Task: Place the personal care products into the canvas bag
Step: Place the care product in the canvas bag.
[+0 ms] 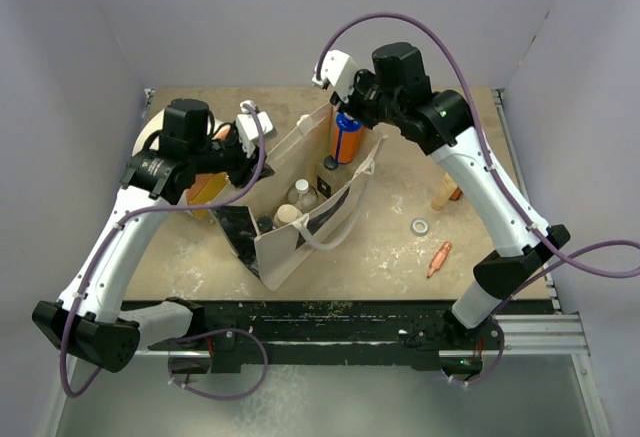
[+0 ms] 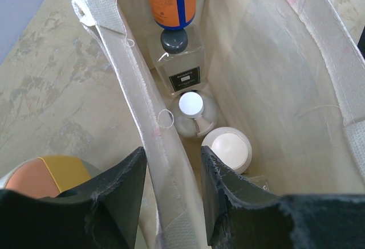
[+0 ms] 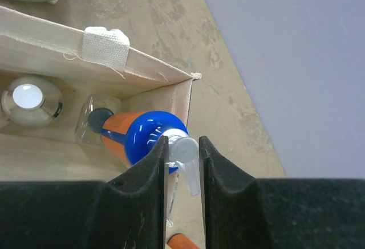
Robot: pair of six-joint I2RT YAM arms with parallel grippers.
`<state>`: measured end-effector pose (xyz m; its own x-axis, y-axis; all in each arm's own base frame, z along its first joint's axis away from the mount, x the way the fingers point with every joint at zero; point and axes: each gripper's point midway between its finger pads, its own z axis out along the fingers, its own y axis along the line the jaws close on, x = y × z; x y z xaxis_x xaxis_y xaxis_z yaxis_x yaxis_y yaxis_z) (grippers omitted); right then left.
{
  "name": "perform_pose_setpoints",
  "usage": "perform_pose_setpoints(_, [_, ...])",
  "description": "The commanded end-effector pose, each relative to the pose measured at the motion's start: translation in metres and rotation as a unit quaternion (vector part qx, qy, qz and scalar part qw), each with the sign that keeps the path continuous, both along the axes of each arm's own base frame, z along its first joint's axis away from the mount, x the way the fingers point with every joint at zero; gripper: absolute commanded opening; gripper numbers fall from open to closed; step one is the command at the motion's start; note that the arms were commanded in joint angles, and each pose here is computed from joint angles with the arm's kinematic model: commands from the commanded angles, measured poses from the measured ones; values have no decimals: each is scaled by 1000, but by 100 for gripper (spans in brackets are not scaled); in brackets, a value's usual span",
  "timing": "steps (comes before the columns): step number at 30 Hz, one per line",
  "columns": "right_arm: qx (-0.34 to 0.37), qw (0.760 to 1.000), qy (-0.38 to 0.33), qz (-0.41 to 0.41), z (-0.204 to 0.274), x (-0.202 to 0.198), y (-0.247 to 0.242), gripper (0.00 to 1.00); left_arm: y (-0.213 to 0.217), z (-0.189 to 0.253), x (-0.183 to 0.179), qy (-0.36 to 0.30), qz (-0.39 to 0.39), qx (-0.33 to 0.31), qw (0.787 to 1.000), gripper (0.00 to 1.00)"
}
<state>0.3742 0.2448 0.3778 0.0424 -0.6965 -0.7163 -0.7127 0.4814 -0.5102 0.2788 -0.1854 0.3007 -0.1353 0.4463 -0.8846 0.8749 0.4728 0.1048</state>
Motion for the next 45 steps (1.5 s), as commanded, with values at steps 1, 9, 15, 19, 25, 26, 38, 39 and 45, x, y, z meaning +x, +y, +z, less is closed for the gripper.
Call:
perform_pose_setpoints(1, [39, 993, -112, -19, 75, 0, -11, 0, -7, 34, 8, -39, -15, -19, 999, 46])
perform_pose_setpoints(9, [62, 996, -67, -21, 59, -5, -4, 0, -47, 81, 5, -68, -70, -58, 994, 46])
perform_pose_setpoints(15, [78, 996, -24, -23, 40, -11, 1, 0, -91, 72, 8, -32, -109, -108, 988, 48])
perform_pose_setpoints(19, [98, 995, -11, -33, 40, -13, -1, 0, -122, 56, 7, -20, -143, -109, 983, 53])
perform_pose_setpoints(25, [121, 992, -4, -34, 52, -18, -11, 0, -137, 18, 7, -29, -159, -57, 985, 57])
perform_pose_setpoints(26, [120, 992, 4, -28, 50, -21, -11, 0, -134, 12, 12, -34, -145, -45, 988, 57])
perform_pose_setpoints(38, [142, 978, 102, 114, 28, -88, -20, 27, -119, 3, -6, -52, -188, 3, 981, 66])
perform_pose_setpoints(39, [142, 974, 107, 137, 23, -98, -17, 32, -117, 5, -15, -52, -210, 9, 976, 67])
perform_pose_setpoints(45, [134, 959, 149, 198, -29, -118, -7, 51, -94, -5, -87, -9, -353, 29, 935, 74])
